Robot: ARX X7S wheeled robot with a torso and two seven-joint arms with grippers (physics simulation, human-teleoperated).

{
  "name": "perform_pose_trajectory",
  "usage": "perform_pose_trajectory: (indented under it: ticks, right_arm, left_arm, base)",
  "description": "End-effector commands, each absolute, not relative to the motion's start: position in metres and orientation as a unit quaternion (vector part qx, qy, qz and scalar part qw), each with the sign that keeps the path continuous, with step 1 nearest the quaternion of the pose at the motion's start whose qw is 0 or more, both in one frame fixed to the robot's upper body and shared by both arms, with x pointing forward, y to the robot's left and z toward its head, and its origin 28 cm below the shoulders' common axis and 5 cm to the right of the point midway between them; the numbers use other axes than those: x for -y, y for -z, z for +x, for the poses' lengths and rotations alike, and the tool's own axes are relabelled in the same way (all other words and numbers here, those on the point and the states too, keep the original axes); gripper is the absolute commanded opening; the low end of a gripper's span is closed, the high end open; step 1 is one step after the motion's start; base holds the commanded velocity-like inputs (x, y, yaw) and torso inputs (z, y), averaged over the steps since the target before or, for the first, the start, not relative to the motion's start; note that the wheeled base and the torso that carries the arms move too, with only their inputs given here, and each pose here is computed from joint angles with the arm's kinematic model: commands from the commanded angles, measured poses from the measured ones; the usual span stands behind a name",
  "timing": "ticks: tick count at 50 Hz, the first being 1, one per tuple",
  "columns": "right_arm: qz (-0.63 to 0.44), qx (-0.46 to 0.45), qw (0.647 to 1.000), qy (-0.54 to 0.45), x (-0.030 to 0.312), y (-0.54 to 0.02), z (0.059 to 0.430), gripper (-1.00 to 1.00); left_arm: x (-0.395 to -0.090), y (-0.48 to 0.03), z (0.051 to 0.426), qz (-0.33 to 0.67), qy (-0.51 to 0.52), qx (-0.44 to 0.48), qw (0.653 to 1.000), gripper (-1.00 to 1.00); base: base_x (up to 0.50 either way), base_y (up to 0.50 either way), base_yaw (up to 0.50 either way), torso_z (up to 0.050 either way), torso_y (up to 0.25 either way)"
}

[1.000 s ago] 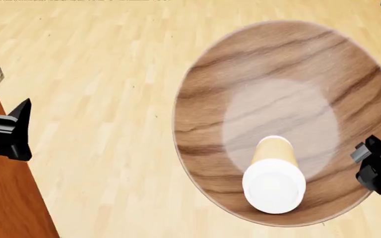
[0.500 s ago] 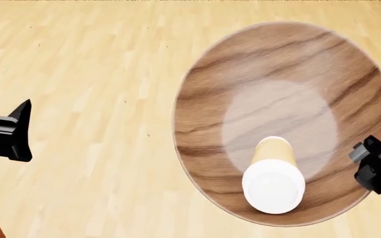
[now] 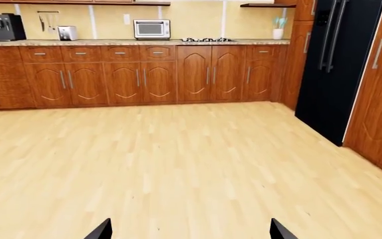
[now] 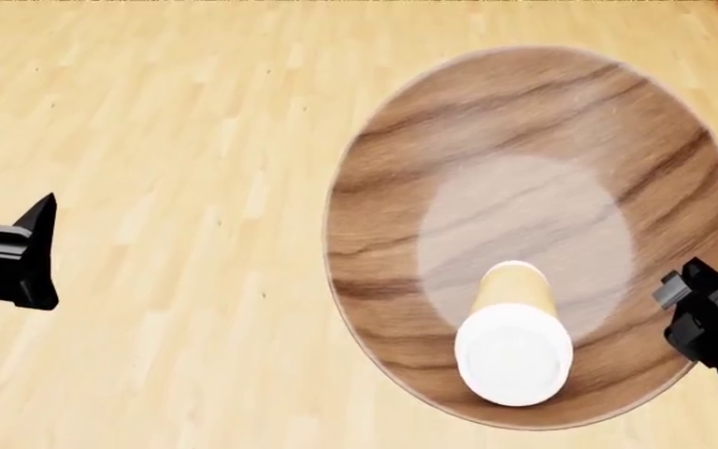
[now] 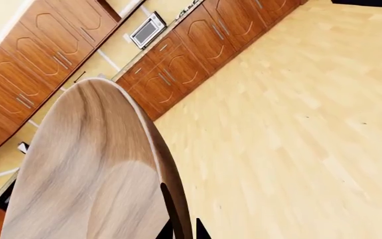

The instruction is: Place the cup inside the bowl on the dining table and move the bowl to any counter.

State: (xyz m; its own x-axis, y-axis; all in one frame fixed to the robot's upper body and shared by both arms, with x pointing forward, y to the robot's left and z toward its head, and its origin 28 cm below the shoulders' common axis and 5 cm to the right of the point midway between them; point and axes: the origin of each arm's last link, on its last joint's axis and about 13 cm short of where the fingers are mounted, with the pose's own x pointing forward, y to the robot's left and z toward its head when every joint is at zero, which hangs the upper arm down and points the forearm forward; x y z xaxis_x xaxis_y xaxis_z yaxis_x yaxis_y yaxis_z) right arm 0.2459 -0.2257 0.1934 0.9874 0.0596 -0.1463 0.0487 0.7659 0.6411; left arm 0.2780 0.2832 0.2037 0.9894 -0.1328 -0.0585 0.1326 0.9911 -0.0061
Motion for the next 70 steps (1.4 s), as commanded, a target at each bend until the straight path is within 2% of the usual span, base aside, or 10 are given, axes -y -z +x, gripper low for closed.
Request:
perform_pose_trajectory:
  ticks: [1, 26, 70]
  right_arm:
    - [0.346, -0.068, 0.936, -0.013, 0.226, -0.197, 0.245, -1.0]
    - [0.339, -0.065, 0.938, -0.031, 0.22, -0.2, 0.26, -1.0]
    - [0.335, -0.067, 0.94, -0.026, 0.222, -0.193, 0.257, -1.0]
  left_arm:
    - [-0.282, -0.202, 0.277, -0.002, 0.066, -0.031, 0.997, 1.0]
    - [-0.283, -0.203, 0.278, -0.005, 0.064, -0.03, 0.997, 1.0]
    - [-0.284, -0.199, 0.279, -0.006, 0.064, -0.034, 0.997, 1.0]
  base:
    - [0.5, -0.07, 0.0, 0.0, 0.0]
    - [0.5, -0.04, 0.0, 0.0, 0.002]
    - [0.5, 0.02, 0.0, 0.0, 0.001]
